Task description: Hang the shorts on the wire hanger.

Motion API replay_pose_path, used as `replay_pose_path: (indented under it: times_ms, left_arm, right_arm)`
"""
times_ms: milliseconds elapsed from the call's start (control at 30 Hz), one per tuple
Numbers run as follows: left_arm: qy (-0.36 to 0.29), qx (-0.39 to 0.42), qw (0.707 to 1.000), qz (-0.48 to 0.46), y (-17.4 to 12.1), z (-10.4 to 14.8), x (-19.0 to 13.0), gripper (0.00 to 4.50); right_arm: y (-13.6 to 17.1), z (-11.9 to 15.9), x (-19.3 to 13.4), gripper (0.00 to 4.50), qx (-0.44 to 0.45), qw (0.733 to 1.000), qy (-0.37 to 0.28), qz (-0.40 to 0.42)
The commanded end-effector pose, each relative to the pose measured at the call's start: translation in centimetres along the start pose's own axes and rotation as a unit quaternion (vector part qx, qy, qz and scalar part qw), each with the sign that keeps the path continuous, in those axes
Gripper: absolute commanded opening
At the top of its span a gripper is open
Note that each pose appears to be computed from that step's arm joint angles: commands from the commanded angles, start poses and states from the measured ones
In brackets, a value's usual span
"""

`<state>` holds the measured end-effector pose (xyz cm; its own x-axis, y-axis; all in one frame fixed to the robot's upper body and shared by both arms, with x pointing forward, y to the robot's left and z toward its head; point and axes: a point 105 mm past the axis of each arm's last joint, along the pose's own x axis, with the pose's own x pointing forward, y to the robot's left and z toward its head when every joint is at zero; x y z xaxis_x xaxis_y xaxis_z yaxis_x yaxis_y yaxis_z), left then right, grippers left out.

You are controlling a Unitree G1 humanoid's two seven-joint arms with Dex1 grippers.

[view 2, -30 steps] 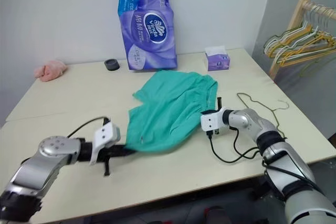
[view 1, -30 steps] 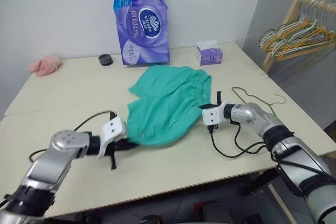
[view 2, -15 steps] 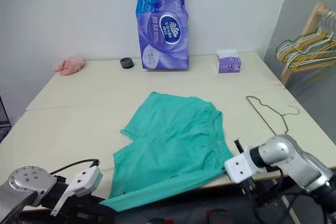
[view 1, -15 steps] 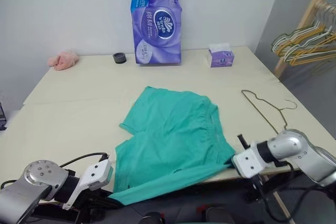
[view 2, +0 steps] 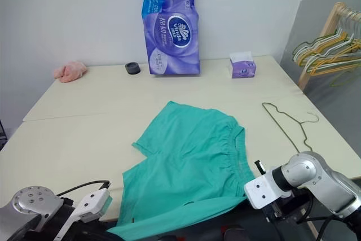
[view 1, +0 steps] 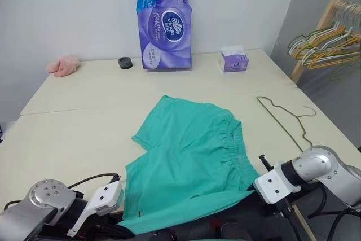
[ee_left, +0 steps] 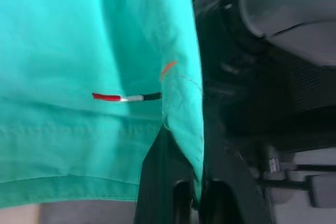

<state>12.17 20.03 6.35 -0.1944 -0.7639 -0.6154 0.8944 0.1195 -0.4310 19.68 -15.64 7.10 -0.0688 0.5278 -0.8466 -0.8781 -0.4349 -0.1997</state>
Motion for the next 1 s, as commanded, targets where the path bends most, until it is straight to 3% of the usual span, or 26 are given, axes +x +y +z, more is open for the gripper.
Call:
replay_pose_path:
  times_ms: [33,233,400,500,567,700,800,900,1000]
  left_arm:
    - [-0.003,0.001,1.000,-0.014,-0.7,0.3,0.3,1.17]
    - [-0.022,0.005,1.000,-0.010,-0.8,1.0,0.5,3.03]
    - [-0.102,0.041,0.992,0.064,1.9,4.7,-0.6,4.47]
    - [-0.220,0.064,0.948,0.222,7.2,9.4,-2.8,4.47]
    - [-0.266,0.069,0.916,0.293,9.4,11.6,-3.9,4.47]
    - [-0.295,0.081,0.902,0.305,10.0,14.2,-3.2,4.47]
    - [-0.306,0.079,0.914,0.256,9.2,15.4,-1.7,4.50]
    - [-0.290,0.101,0.934,0.183,8.0,16.2,-0.6,4.50]
    - [-0.278,0.144,0.930,0.194,8.5,17.2,-1.0,4.50]
  right_arm:
    - [0.4,0.3,-1.4,0.90,-0.009,1.000,0.010,0.019]
    - [-0.4,0.9,-3.7,2.99,0.005,1.000,-0.006,0.004]
    - [-2.3,1.5,-5.8,3.00,0.078,0.993,-0.064,-0.066]
    - [-4.7,0.9,-7.9,3.00,0.153,0.968,-0.105,-0.171]
    - [-5.6,0.3,-9.1,3.00,0.189,0.948,-0.126,-0.223]
    - [-7.9,-2.0,-11.7,3.00,0.296,0.866,-0.169,-0.366]
    - [-8.7,-5.9,-13.4,3.63,0.377,0.770,-0.158,-0.490]
    - [-7.8,-10.9,-13.8,4.48,0.455,0.667,-0.076,-0.584]
    - [-7.2,-12.7,-13.0,4.48,0.488,0.637,-0.039,-0.595]
